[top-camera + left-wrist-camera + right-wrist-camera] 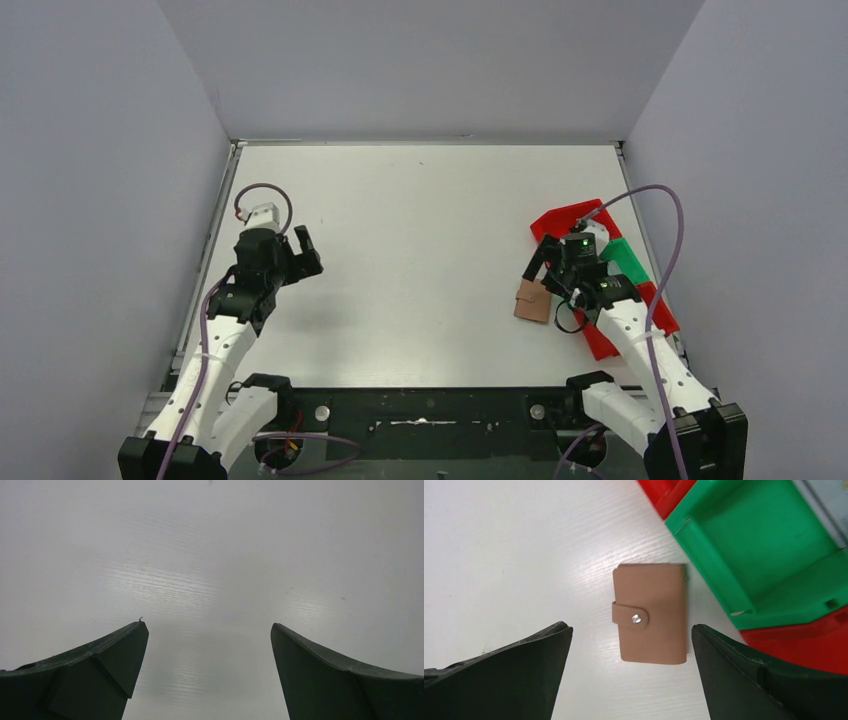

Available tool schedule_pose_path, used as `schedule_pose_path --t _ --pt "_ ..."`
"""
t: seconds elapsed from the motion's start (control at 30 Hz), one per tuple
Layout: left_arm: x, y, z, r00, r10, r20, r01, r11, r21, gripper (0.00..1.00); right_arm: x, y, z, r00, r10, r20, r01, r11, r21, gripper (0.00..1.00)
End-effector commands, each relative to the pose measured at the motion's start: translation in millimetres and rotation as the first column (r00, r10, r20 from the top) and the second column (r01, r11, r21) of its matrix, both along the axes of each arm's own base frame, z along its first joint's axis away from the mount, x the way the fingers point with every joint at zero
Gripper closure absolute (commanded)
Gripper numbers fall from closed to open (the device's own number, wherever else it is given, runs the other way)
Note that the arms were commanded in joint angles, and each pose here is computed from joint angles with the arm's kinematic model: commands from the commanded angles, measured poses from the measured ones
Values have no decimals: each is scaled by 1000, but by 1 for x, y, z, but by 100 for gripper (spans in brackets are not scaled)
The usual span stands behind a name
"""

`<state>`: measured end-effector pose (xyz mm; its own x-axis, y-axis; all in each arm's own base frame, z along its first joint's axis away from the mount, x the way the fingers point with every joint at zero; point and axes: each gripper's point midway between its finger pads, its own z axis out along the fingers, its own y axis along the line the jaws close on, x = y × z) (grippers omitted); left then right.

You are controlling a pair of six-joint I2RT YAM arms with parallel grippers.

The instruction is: Take the credit cards out of the card holder

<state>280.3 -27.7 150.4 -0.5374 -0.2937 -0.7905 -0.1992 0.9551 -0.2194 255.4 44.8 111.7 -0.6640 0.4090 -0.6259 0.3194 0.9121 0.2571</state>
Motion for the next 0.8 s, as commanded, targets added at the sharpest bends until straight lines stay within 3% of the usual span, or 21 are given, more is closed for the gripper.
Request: schedule_pose_path --t 0.0,0.47,0.77 --pt "16 -20 26 988 -114 102 119 992 -50 3 -10 22 -22 997 15 -80 -13 1000 24 6" --pt "16 -1 45 977 -45 207 48 999 -10 3 -4 22 -79 971 -20 -240 -9 993 -122 3" --pt "16 20 47 976 31 215 -44 998 54 3 -11 65 -97 934 147 -325 -233 942 -241 21"
